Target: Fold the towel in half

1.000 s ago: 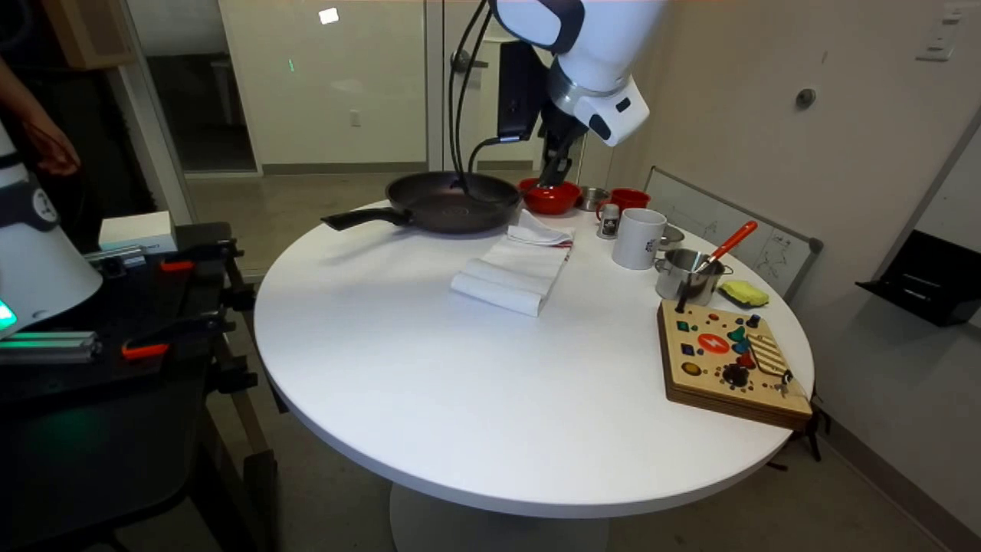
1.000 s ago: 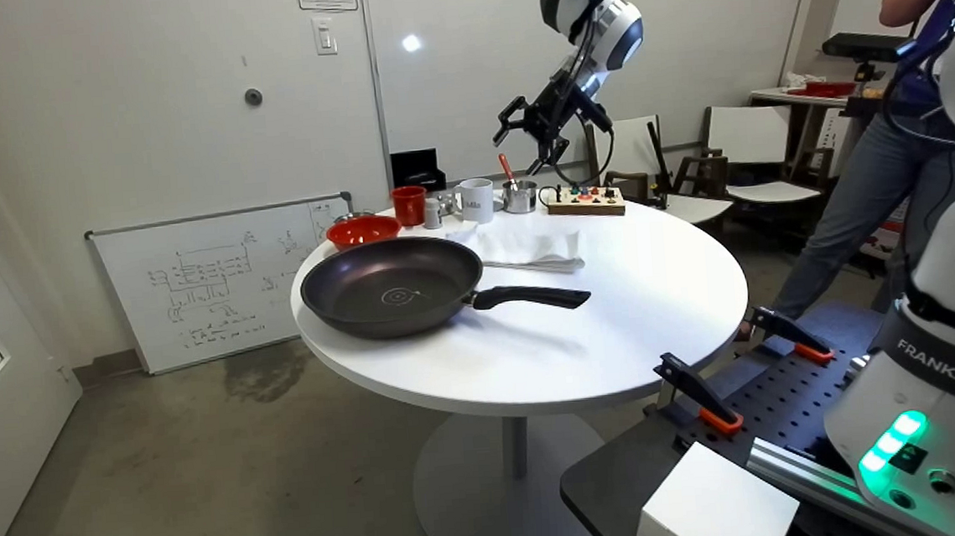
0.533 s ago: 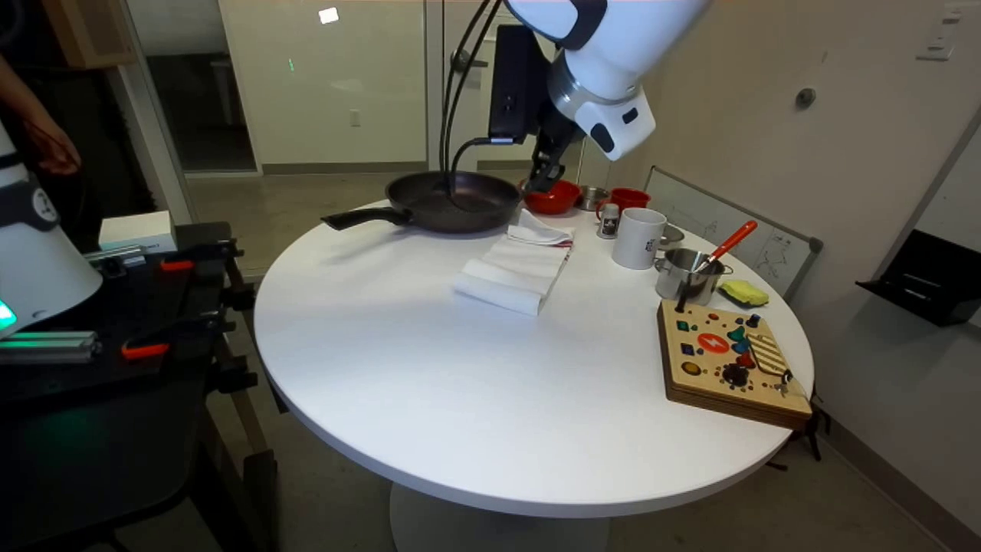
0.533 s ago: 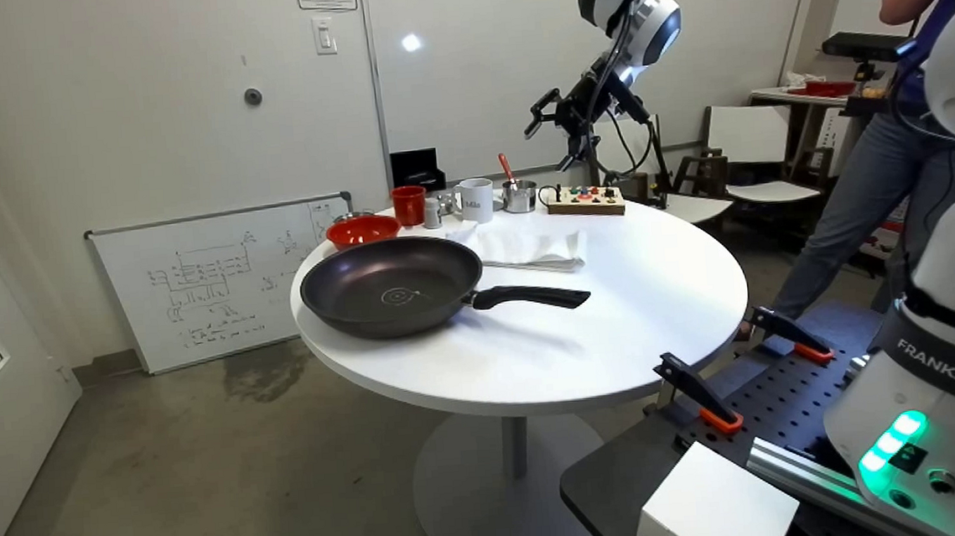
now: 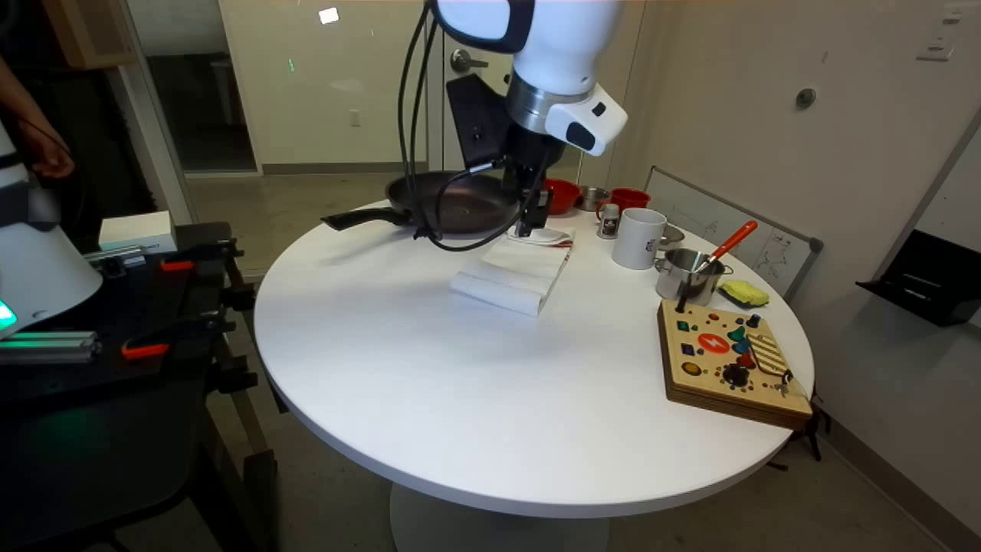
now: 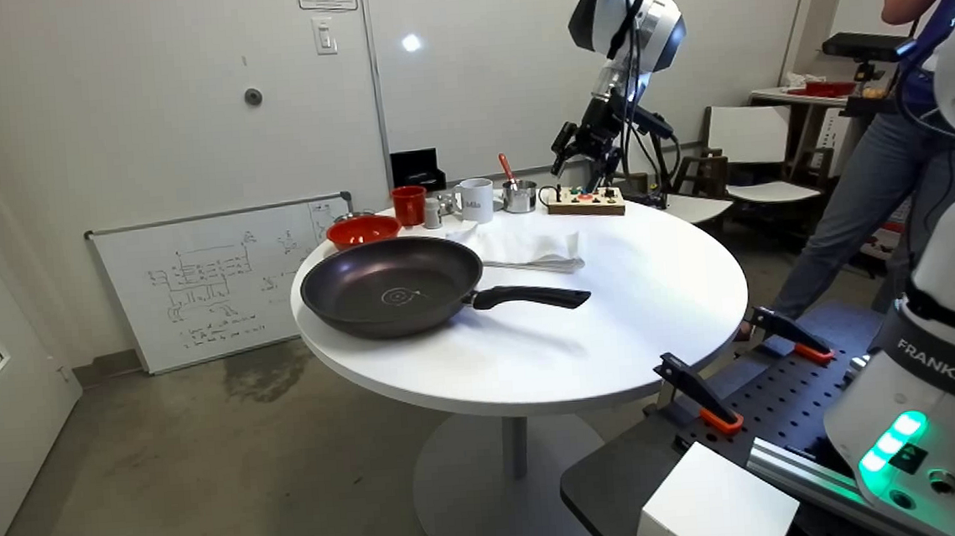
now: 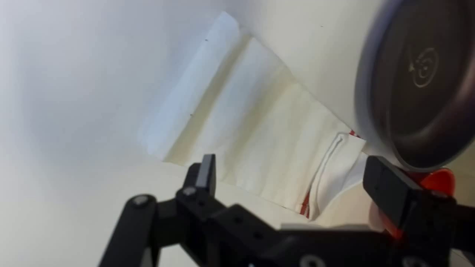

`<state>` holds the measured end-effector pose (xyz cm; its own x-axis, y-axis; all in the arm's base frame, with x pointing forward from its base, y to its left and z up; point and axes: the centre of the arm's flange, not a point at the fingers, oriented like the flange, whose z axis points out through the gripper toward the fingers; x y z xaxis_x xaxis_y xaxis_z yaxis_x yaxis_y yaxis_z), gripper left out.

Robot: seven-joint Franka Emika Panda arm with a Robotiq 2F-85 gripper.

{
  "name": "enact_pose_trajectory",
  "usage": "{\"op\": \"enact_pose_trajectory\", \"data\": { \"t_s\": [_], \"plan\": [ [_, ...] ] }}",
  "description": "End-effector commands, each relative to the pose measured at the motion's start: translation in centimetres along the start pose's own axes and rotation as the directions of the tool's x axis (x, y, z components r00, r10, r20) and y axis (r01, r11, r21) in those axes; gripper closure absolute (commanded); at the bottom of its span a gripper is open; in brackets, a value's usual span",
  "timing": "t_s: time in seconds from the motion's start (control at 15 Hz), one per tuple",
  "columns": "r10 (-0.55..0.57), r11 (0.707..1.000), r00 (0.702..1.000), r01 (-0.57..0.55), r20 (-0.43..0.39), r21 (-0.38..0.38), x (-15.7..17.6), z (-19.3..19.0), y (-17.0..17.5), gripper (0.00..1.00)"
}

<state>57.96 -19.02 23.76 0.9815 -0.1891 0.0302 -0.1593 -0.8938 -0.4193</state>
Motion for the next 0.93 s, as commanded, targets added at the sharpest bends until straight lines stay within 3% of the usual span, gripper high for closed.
{"op": "enact_pose_trajectory", "data": {
  "t_s": [0.0, 0.33, 0.6, 0.73, 0.8, 0.87],
  "plan": [
    [-0.105, 0.982, 0.992, 0.094, -0.063, -0.162, -3.5, -0.5, -0.9, 0.00],
    [-0.289, 0.901, 0.952, 0.233, -0.104, -0.367, -5.0, -1.4, -0.8, 0.00],
    [-0.488, 0.832, 0.866, 0.425, -0.106, -0.358, -7.1, -1.4, -0.9, 0.00],
    [-0.489, 0.837, 0.865, 0.432, -0.108, -0.335, -7.6, -1.0, -1.1, 0.00],
    [-0.403, 0.881, 0.912, 0.363, -0.081, -0.304, -7.7, -0.7, -1.0, 0.00],
    [-0.371, 0.894, 0.922, 0.322, -0.112, -0.312, -7.7, -0.4, -0.7, 0.00]
  ]
}}
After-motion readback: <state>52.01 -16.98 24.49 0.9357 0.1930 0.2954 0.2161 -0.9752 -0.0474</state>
